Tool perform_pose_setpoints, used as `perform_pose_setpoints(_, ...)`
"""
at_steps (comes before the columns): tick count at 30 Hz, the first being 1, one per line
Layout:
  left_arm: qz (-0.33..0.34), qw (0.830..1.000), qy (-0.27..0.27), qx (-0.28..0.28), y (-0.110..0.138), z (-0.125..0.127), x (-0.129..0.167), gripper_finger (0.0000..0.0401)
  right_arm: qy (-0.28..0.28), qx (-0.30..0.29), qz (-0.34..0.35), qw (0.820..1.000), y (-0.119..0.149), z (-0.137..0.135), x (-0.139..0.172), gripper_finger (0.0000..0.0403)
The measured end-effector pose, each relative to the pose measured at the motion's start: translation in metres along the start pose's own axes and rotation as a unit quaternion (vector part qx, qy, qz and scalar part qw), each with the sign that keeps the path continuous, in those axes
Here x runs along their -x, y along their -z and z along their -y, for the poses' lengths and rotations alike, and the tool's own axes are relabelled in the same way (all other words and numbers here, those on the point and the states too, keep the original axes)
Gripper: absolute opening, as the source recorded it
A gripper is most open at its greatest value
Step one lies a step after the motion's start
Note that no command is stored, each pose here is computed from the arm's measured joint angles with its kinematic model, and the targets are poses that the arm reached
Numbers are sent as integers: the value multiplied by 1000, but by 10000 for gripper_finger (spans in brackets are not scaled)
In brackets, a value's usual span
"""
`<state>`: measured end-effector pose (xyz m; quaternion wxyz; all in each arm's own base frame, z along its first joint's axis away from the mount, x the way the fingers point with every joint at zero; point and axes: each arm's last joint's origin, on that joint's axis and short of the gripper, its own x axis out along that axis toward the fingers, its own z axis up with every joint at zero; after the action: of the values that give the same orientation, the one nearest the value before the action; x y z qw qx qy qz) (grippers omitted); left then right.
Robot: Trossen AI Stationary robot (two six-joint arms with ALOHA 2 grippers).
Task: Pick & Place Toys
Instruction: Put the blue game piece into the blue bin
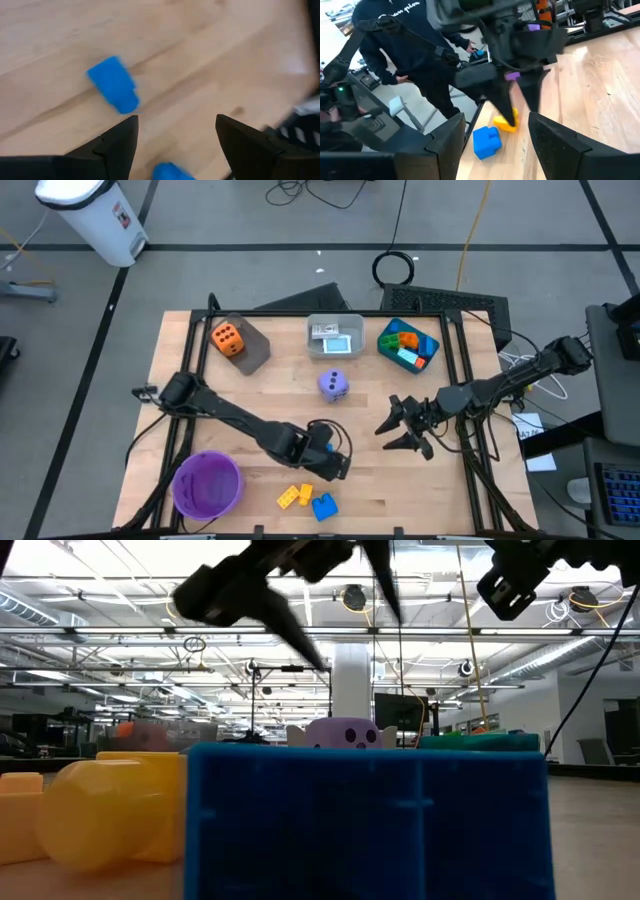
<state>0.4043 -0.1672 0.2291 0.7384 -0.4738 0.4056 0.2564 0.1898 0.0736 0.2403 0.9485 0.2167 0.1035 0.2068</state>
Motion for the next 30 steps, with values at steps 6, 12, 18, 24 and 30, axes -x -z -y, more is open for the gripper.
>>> perform_pose_setpoints(6, 2, 997, -56, 44, -6, -11, -4, 273, 0, -13, -1, 1000, 0, 0, 0, 214)
perform_pose_setpoints(12, -1, 995, -80, 53, -18, -18, -23, 273, 0, -12, -2, 1000, 0, 0, 0, 214)
perform_pose_setpoints(18, -27, 993, -95, 58, -21, -23, -36, 273, -2, -17, 2, 1000, 0, 0, 0, 214)
perform_pose_setpoints(24, -14, 992, -107, 67, -28, -26, -37, 273, -1, -22, 2, 1000, 0, 0, 0, 214)
perform_pose_setpoints(30, -34, 990, -113, 71, -26, -29, -54, 273, 0, -18, 2, 1000, 0, 0, 0, 214)
